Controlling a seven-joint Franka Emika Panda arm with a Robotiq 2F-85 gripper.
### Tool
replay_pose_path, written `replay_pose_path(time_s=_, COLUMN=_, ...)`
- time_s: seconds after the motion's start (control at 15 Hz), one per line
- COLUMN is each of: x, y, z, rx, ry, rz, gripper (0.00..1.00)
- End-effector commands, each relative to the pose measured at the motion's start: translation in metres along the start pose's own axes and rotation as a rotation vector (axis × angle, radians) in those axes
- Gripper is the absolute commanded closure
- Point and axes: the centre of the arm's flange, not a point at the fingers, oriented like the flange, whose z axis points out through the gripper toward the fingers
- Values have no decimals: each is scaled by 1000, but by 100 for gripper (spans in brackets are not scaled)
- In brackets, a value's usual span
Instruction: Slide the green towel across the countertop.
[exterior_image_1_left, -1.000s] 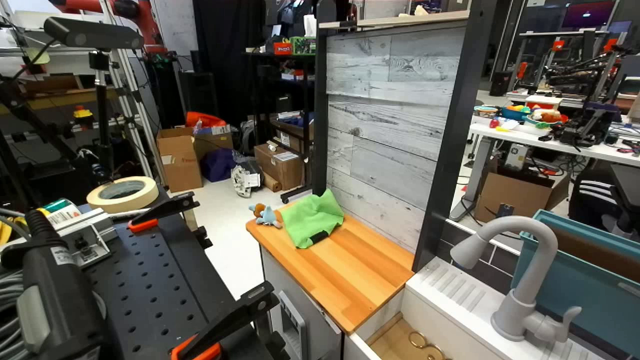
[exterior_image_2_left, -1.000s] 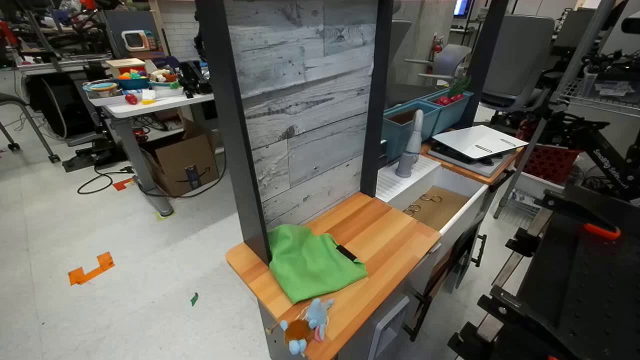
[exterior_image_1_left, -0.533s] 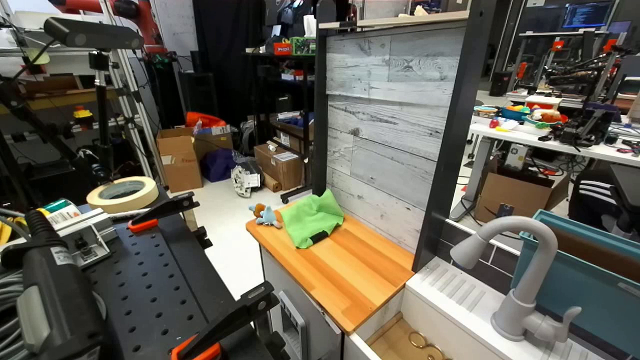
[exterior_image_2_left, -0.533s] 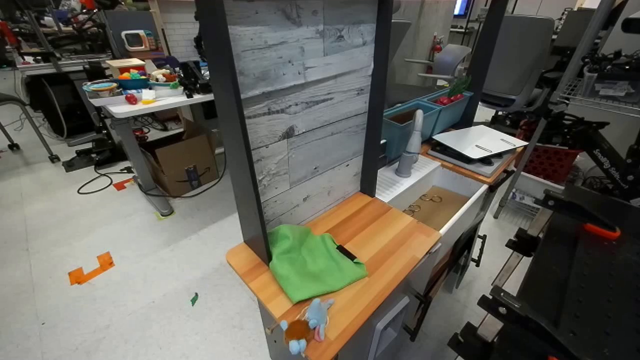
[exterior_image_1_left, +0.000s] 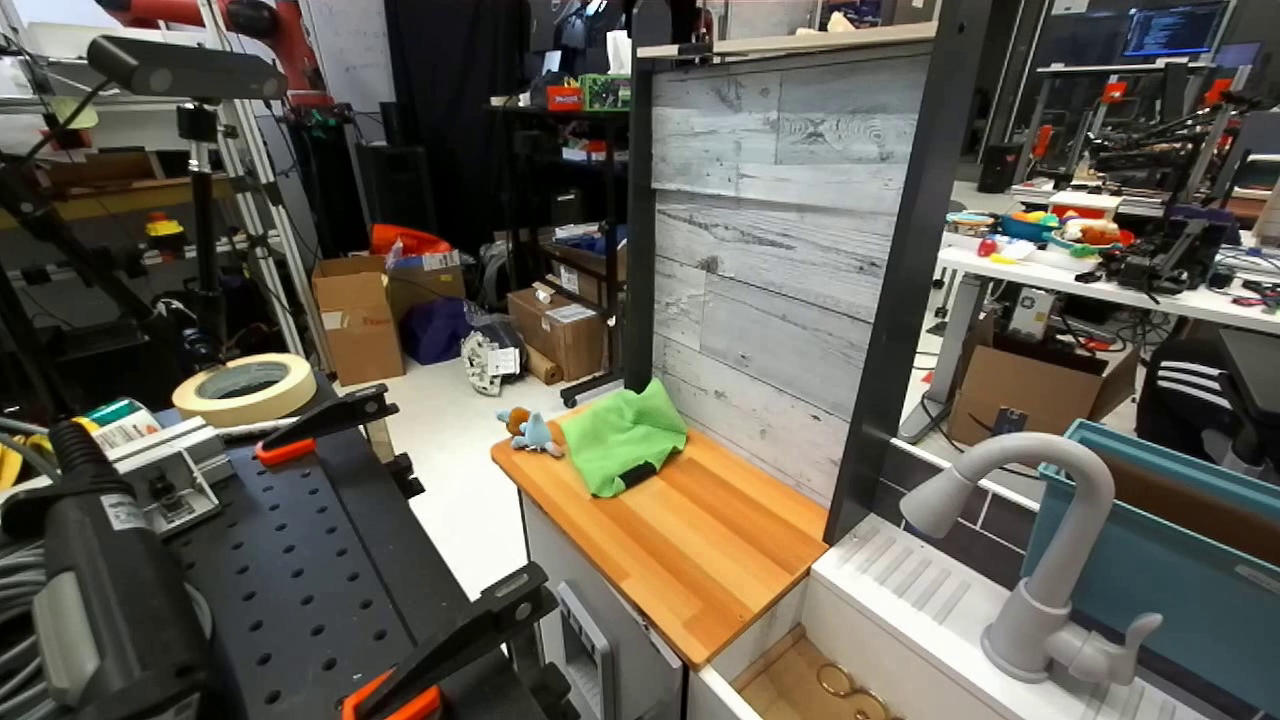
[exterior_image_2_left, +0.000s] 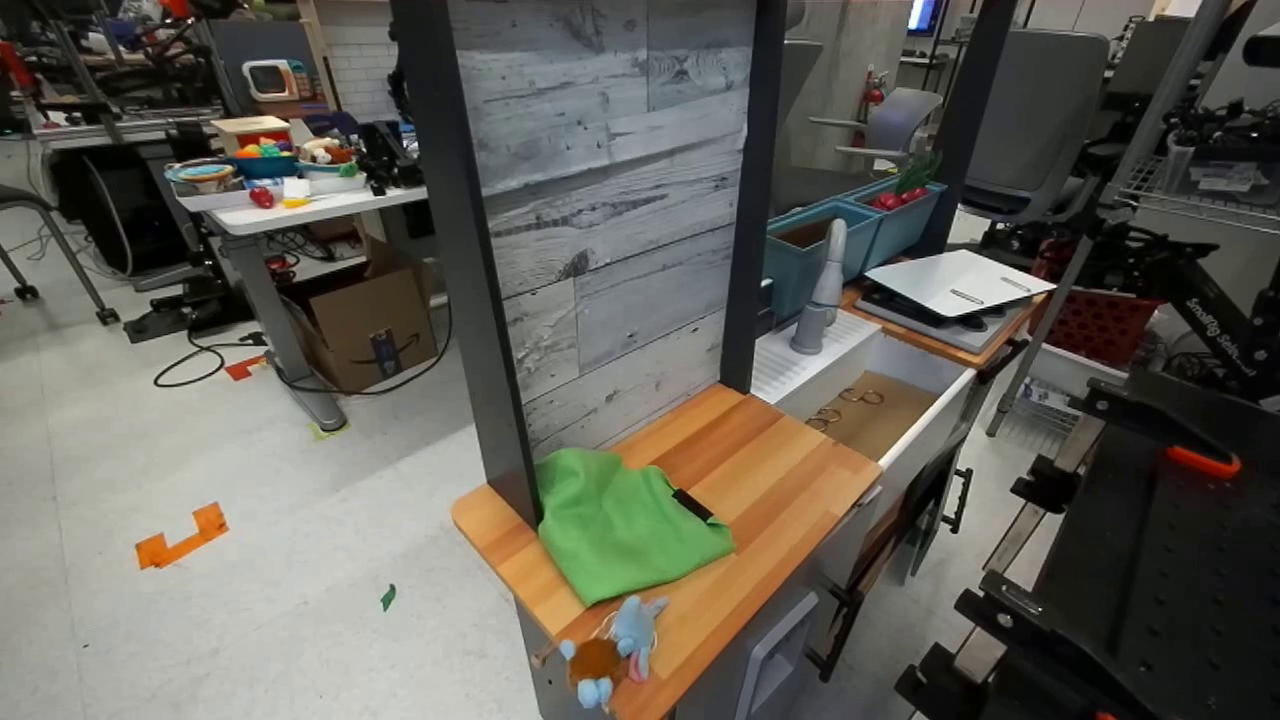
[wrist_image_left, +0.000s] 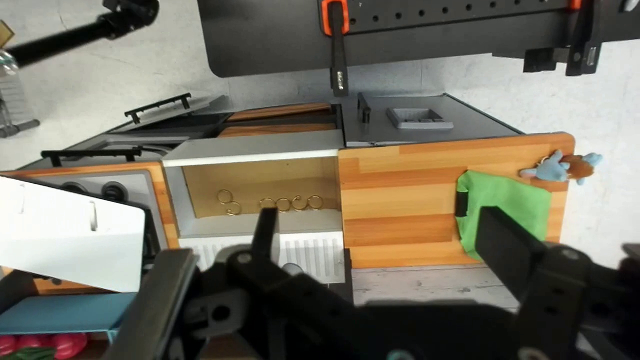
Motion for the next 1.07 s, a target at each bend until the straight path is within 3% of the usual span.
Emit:
replay_pose_path(time_s=0.0, x=58, y=-45, z=38, rx=-3, ry=-10, rz=-65, gripper=0)
replay_pose_path(time_s=0.27, x=79, y=-103, z=89, rx=-14, ry=9, rz=-187, gripper=0)
replay_pose_path(time_s=0.6, x=102, y=-158, z=134, rx=35, ry=165, rz=-222, gripper=0)
replay_pose_path(time_s=0.73, x=113, y=-175, z=147, rx=55, ry=211, rz=-226, gripper=0)
replay_pose_path(time_s=0.87, x=122, y=-185, z=159, rx=54, ry=199, rz=-258, gripper=0)
replay_pose_path(time_s=0.93, x=103, y=-174, z=148, rx=48, ry=191, rz=-249, gripper=0)
replay_pose_path(time_s=1.0, x=107, y=-179, z=154, rx=50, ry=183, rz=-256, gripper=0)
